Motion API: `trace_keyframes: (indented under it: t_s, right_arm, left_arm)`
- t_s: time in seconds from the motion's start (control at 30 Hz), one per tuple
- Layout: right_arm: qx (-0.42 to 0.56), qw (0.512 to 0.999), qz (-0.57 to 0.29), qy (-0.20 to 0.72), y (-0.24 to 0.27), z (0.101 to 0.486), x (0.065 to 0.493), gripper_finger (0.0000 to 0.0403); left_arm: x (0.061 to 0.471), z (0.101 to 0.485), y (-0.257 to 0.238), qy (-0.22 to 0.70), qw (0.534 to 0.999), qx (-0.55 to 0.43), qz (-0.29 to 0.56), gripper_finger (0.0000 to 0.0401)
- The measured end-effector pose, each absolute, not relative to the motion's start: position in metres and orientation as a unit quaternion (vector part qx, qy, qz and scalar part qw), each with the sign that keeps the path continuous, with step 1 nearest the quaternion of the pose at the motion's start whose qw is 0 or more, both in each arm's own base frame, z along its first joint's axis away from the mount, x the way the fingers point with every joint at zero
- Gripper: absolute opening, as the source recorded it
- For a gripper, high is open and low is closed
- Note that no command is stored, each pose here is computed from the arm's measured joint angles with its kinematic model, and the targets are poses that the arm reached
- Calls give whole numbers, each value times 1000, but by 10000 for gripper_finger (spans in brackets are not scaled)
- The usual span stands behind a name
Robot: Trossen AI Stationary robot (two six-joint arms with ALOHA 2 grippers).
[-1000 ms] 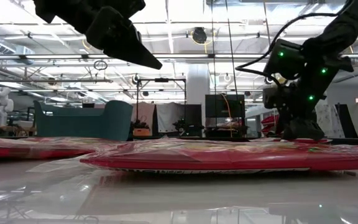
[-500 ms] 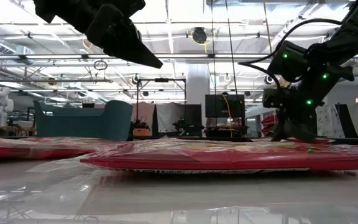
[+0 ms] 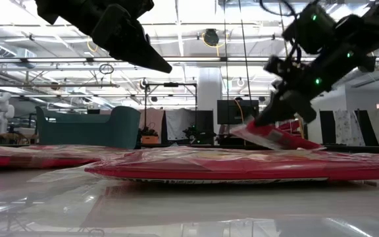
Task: Sort popcorn bags into baskets
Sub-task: Put the red popcorn bag into the blue bin
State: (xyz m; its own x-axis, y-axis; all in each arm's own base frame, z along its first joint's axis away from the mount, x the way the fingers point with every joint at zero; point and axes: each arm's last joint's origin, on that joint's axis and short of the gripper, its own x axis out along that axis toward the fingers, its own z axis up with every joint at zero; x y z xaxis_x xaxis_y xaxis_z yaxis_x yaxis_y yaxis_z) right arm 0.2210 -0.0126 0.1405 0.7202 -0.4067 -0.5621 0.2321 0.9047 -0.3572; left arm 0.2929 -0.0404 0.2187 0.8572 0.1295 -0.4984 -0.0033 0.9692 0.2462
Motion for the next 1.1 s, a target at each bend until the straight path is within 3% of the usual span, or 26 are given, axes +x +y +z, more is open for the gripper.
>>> trace_keyframes:
  t_s: [0.2,0.37,0.7,1.1]
  right_arm:
    - [-144,932,-150,296,8,158,234,0]
    - [-146,942,-128,272,21,170,242,0]
    - [-132,959,-97,232,43,192,252,0]
    - [-109,969,-71,210,59,197,252,0]
  left_arm:
    - [293,219,-40,263,956,122,41,213]
    - [297,215,-41,261,954,140,38,254]
    - [317,182,-34,281,941,182,47,258]
    - [338,169,-32,221,938,262,58,288]
